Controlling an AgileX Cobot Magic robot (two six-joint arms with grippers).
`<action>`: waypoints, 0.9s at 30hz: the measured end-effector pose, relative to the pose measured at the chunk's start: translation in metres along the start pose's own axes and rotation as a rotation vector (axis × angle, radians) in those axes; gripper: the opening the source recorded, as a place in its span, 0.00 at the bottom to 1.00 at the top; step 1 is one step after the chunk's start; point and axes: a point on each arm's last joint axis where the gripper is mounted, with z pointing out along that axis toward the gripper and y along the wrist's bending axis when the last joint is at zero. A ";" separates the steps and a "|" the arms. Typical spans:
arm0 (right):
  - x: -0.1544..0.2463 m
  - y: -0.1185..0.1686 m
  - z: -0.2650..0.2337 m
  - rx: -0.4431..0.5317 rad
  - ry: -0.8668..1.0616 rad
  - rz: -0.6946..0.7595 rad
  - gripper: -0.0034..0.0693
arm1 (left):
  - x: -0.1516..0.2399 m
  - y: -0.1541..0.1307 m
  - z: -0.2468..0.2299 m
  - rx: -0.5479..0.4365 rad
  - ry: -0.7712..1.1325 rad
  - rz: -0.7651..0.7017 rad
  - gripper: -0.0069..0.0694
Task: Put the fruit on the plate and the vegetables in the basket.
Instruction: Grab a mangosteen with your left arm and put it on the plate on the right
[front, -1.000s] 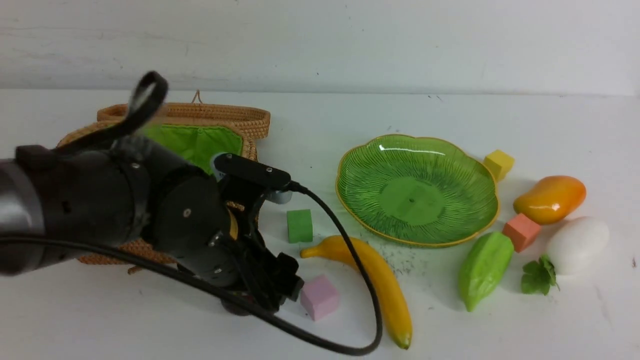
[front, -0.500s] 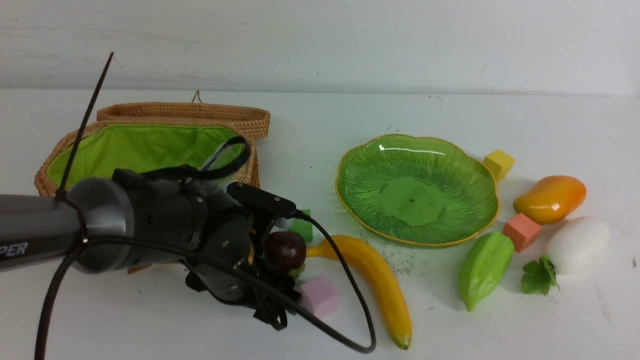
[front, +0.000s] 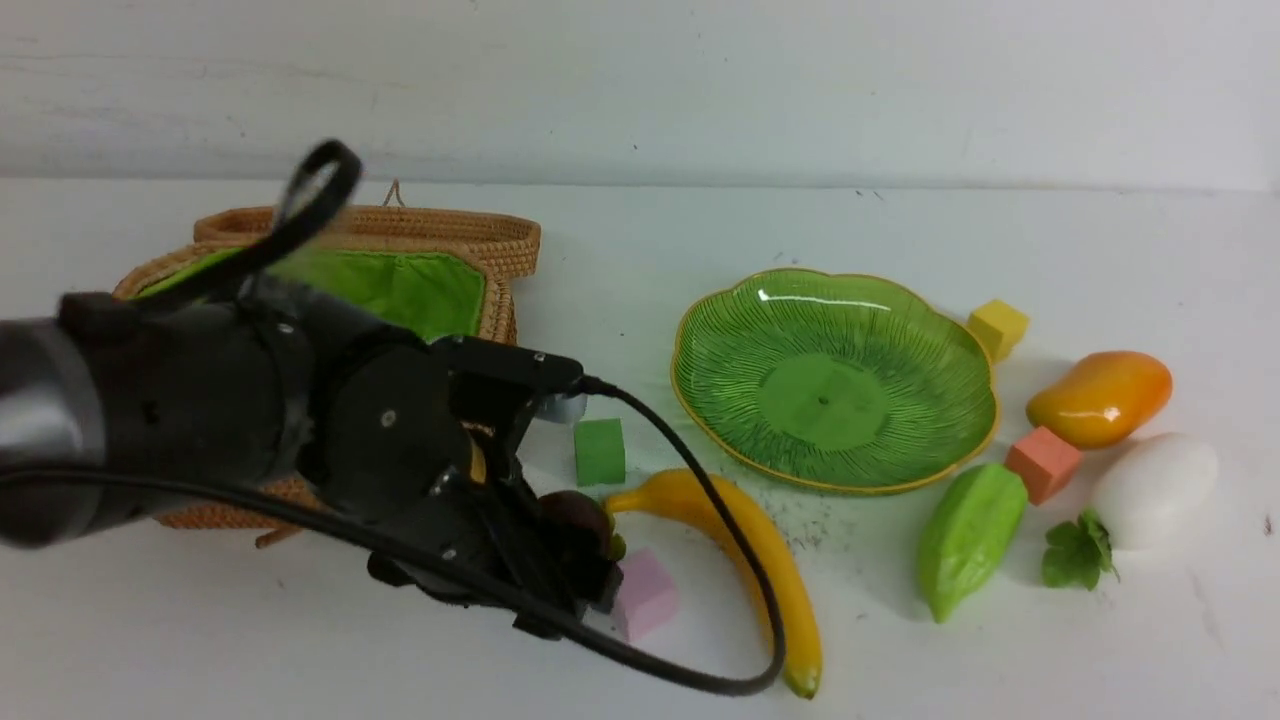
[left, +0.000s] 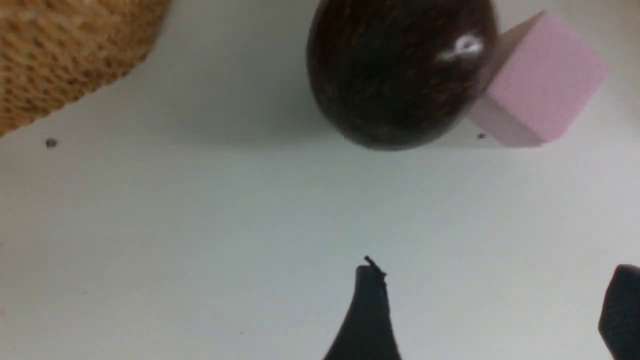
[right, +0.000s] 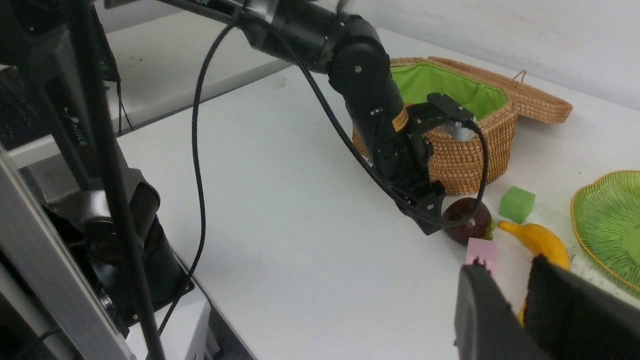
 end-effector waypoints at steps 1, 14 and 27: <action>0.000 0.000 0.000 0.001 -0.001 0.000 0.25 | -0.001 -0.001 -0.005 0.010 -0.019 0.023 0.83; -0.001 0.000 0.000 0.004 -0.009 0.000 0.25 | -0.024 -0.003 0.014 0.024 -0.249 0.125 0.83; -0.001 0.000 0.000 0.004 -0.009 0.000 0.24 | -0.027 -0.001 0.046 -0.009 -0.259 0.201 0.83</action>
